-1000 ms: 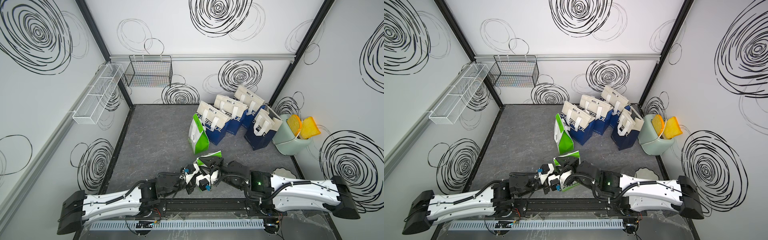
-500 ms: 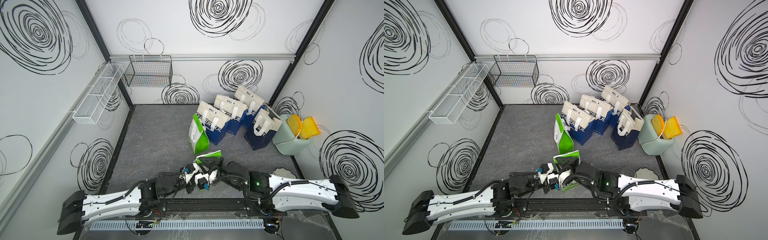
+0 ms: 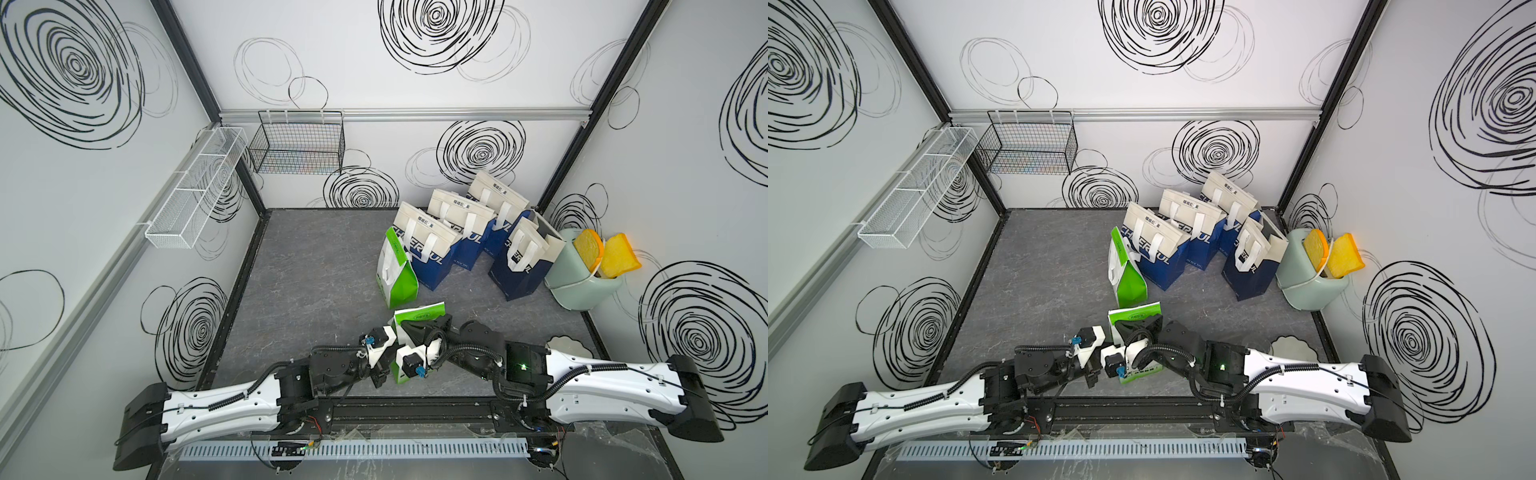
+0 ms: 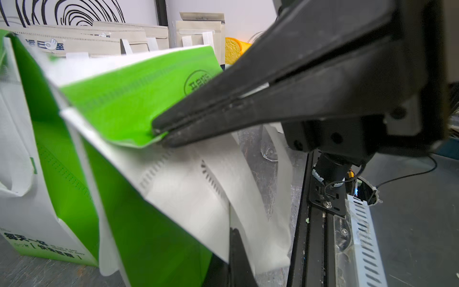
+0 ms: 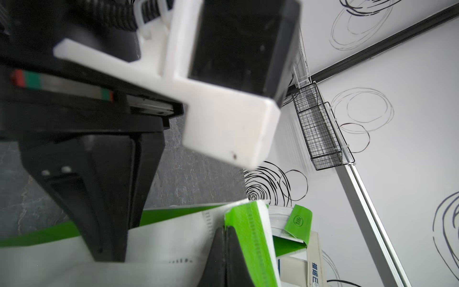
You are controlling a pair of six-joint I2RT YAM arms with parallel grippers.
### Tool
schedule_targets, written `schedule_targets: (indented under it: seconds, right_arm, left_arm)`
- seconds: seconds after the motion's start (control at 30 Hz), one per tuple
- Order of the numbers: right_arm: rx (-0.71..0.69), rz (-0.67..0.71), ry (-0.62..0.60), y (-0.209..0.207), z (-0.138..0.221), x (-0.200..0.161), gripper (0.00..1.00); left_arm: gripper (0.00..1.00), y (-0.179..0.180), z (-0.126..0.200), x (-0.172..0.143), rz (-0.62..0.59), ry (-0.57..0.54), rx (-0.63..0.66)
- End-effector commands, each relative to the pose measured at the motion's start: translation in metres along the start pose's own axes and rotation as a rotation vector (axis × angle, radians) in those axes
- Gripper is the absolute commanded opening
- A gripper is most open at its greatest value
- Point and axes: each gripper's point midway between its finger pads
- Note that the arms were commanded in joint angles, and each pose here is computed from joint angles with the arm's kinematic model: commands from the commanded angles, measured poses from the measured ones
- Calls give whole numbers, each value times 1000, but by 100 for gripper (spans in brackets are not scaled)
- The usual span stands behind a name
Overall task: Open the takeout bag
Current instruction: Open the takeout bag at the center of the board.
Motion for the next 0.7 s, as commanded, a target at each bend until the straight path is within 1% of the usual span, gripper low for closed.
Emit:
schedule_targets:
  seconds: [0.0,0.2,0.37,0.53,0.67]
  right_arm:
    - [-44,-27,101,-12,1,-23,0]
    - [-46,-112,46,-24,3,-12,0]
    - [-57,-217,-10,-37,8,-3,0]
    - [-128,-350,-70,-69,21,2,0]
    - [-141,-444,-121,-88,29,-2,0]
  left_arm:
    - [0,-25,4,25,-2,-90,-113]
    - [0,-23,5,24,5,-92,-102]
    - [0,-21,4,23,4,-85,-90]
    - [0,-17,5,22,3,-83,-70]
    - [0,-16,5,22,2,-81,-62]
Point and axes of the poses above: each gripper's point midway between its finger pads, its own z axis back along the fingers, its own y axis along the line the jaws close on, x = y × z, and after that the axes turned 11 degrees about z, right-handed
